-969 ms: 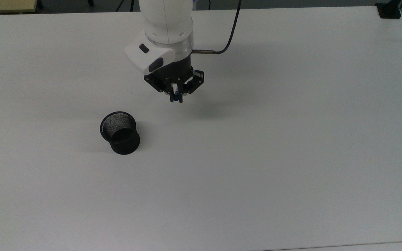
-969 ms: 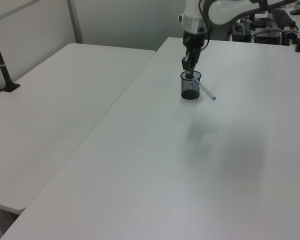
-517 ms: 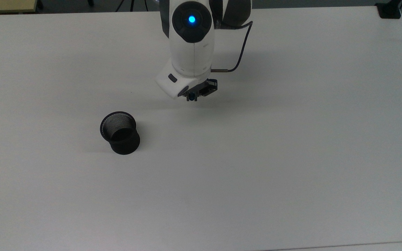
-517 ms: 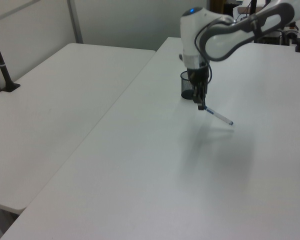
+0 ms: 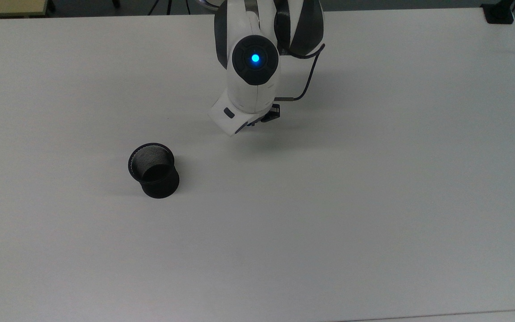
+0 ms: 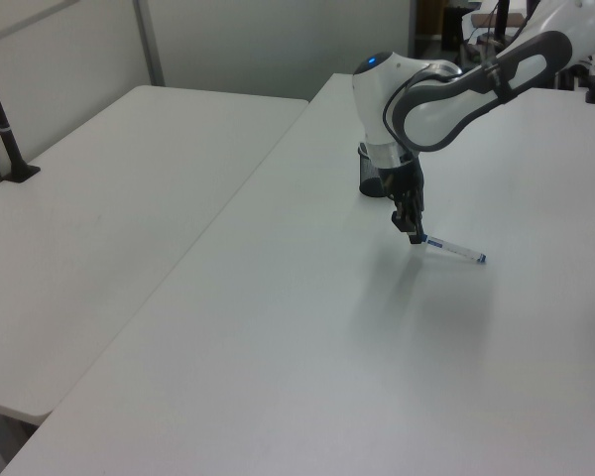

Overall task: Remove the marker
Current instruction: 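Carry the marker away from the cup and lower it to the table, then open the gripper to release the marker on the table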

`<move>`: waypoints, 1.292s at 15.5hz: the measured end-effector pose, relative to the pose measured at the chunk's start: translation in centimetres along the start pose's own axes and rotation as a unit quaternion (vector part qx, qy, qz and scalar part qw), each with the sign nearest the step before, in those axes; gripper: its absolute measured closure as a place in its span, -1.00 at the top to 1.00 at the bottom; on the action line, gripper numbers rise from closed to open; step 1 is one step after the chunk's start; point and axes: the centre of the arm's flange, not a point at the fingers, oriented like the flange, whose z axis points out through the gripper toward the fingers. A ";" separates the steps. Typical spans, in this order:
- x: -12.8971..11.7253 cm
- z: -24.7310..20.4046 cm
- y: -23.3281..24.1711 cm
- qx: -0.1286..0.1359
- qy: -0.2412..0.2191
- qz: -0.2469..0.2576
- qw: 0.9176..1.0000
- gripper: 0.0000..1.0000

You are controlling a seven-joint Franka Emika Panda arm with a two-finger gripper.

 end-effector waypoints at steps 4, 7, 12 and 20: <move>0.1 1.0 -0.2 -0.001 -0.008 -0.001 1.000 -0.44; 0.2 1.2 -0.2 -0.002 -0.010 0.000 1.000 0.01; 0.1 -1.2 0.2 -0.001 0.012 0.001 1.000 0.52; -5.4 -14.7 5.3 0.023 0.083 0.031 0.996 1.00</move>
